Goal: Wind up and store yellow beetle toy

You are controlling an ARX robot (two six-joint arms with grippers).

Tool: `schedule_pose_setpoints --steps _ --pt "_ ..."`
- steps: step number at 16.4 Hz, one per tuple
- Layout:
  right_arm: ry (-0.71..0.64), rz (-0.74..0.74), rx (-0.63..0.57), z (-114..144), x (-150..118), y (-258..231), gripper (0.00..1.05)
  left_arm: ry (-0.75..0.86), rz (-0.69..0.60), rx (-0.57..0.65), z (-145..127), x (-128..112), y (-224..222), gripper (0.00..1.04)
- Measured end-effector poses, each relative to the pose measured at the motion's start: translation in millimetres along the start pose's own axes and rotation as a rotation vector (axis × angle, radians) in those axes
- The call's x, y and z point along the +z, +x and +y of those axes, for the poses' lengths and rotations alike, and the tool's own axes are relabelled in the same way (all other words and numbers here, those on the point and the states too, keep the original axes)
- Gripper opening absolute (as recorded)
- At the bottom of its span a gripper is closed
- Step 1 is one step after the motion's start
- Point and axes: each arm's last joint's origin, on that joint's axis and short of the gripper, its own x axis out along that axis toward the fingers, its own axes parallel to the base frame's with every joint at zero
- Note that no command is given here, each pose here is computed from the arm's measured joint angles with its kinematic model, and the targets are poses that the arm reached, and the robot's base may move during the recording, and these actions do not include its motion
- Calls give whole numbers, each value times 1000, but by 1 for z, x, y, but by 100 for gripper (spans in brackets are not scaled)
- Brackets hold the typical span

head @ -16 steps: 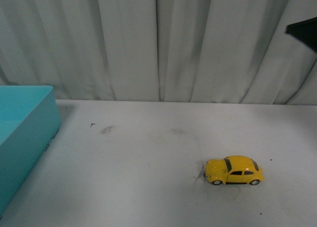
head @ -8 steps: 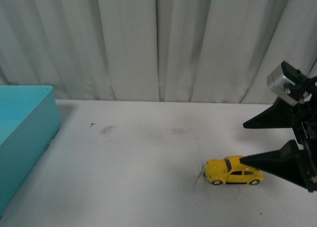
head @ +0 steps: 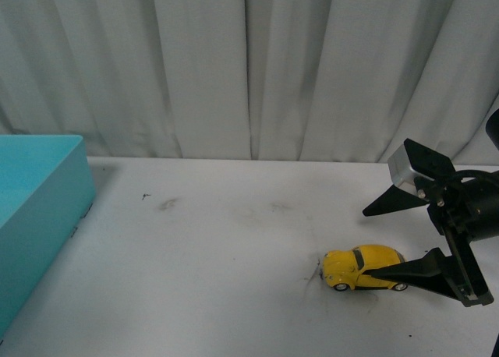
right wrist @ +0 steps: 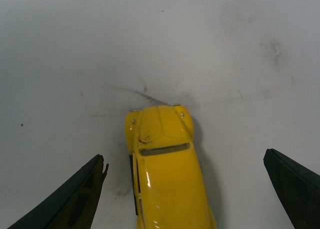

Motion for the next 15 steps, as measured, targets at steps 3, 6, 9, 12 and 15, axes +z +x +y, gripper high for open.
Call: schedule_pose_setpoints --steps 3,6,9,12,15 --pt "-43 43 55 -5 -8 11 98 0 0 0 0 0 0 98" --pt "-79 63 92 -6 -12 17 98 0 0 0 0 0 0 98" --pt "-118 78 93 -6 -10 21 90 0 0 0 0 0 0 98" --pt "-143 78 93 -6 -9 24 55 0 0 0 0 0 0 98" --pt "-142 70 97 -5 -9 23 41 0 0 0 0 0 0 98"
